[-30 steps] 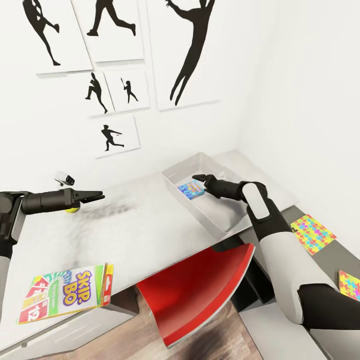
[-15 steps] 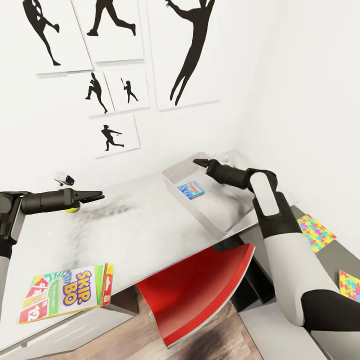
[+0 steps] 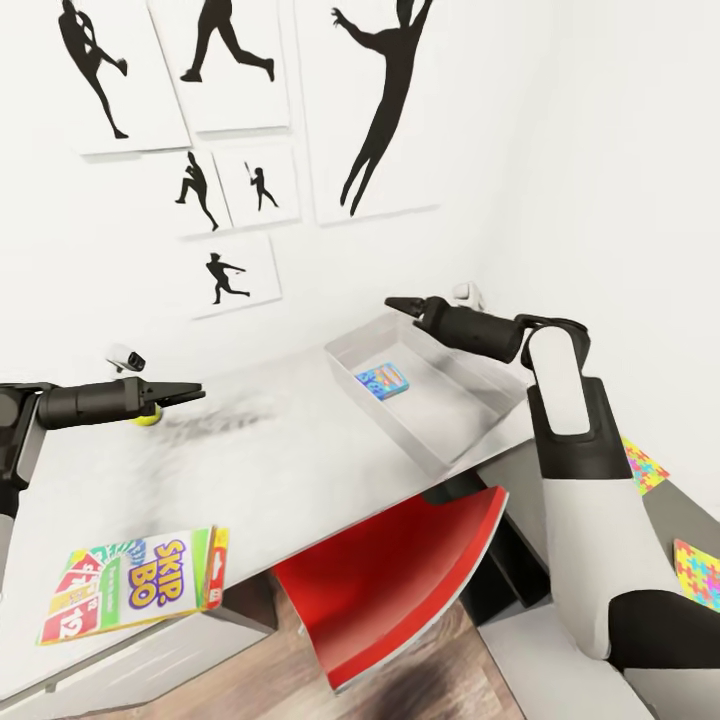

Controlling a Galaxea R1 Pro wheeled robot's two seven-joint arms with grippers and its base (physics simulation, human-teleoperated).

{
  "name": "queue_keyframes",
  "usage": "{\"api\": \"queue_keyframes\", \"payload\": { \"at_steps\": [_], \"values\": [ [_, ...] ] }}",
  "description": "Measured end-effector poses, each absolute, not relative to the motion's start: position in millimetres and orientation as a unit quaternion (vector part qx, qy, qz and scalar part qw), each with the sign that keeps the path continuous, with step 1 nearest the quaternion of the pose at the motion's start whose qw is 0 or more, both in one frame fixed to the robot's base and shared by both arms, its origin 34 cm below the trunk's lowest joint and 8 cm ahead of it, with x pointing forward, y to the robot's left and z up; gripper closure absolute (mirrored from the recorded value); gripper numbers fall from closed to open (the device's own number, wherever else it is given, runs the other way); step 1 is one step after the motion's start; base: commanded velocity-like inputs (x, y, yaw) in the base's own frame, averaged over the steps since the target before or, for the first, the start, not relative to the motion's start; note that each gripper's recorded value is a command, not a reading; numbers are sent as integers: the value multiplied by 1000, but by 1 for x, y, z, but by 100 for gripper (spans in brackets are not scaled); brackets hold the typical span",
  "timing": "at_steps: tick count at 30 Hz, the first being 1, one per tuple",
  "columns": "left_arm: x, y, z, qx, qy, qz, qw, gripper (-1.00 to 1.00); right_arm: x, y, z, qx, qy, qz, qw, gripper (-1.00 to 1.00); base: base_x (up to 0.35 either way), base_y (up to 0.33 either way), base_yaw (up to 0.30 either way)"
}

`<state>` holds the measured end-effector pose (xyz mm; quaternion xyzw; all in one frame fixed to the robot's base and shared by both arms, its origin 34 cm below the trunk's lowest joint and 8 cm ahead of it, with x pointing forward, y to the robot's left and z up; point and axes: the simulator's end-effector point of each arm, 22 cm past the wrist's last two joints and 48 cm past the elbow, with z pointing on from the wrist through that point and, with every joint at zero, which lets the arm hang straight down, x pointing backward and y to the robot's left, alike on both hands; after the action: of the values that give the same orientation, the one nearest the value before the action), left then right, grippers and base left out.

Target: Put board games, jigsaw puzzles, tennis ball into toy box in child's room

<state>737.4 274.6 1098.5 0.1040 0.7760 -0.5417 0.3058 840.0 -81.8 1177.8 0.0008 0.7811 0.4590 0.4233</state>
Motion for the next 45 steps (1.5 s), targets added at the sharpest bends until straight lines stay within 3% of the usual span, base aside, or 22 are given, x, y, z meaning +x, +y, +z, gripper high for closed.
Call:
{"api": "queue_keyframes", "payload": {
  "at_steps": [45],
  "values": [
    [731,295,1154,111,762,-530,354,-100,812,-99,1191,16,777,461,429,-100,-17,0,0]
  ]
}}
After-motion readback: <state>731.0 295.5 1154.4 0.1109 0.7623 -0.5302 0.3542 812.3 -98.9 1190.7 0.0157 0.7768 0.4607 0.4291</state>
